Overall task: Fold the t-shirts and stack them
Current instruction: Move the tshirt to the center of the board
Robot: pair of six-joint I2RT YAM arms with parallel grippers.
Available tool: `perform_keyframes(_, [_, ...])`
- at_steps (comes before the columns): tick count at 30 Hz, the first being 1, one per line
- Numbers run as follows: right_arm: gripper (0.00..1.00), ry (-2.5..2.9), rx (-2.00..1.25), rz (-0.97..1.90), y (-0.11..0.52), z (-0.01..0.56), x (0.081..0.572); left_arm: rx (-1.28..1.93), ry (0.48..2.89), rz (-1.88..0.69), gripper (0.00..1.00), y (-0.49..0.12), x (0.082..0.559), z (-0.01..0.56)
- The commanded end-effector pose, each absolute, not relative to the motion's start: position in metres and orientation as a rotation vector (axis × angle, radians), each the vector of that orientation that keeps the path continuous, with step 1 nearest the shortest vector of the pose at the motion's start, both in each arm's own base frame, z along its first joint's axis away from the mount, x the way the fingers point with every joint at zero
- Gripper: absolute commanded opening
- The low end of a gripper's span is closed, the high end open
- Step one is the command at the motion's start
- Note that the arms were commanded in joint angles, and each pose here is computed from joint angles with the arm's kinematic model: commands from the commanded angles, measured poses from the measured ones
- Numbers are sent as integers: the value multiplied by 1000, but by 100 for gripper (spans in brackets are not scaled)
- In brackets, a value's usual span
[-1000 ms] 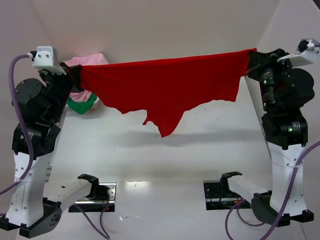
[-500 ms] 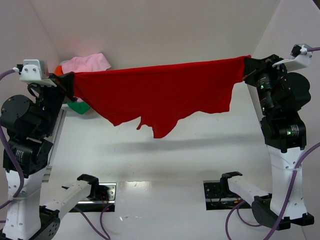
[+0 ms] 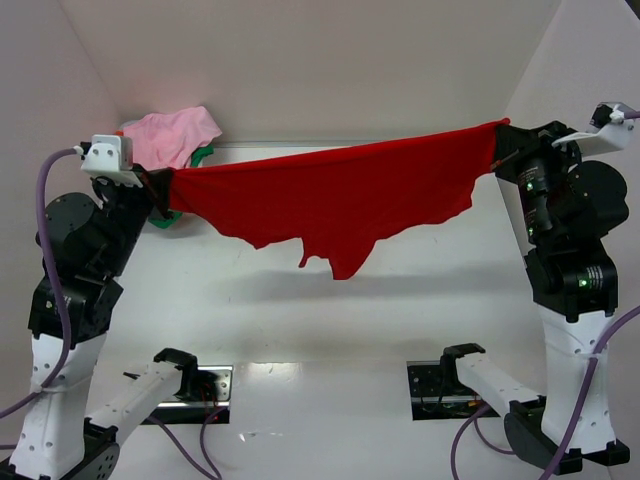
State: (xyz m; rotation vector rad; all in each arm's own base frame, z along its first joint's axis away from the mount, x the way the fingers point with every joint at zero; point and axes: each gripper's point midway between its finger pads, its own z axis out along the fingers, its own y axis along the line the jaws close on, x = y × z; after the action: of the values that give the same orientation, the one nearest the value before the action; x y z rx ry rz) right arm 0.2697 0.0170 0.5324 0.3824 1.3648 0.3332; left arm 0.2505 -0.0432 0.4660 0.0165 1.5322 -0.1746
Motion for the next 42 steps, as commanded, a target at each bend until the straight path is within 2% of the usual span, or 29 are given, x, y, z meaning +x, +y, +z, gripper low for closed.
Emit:
perform_keyframes(1, [0, 1323, 420, 293, 5, 539, 267, 13, 1467, -195, 0, -43, 243, 480])
perform_keyframes(19, [0, 1351, 416, 279, 7, 522, 282, 5, 1467, -188, 0, -43, 252, 482])
perform_keyframes(25, [0, 1398, 408, 319, 14, 499, 278, 11, 1454, -196, 0, -43, 245, 483])
perform_keyframes(33, [0, 1422, 373, 412, 27, 489, 244, -10, 1392, -207, 0, -34, 212, 508])
perform_keyframes(38, [0, 1346, 340, 446, 26, 519, 197, -38, 1341, -209, 0, -24, 181, 524])
perform_keyframes(42, [0, 1333, 328, 457, 26, 526, 180, -75, 1278, -223, 0, -17, 163, 543])
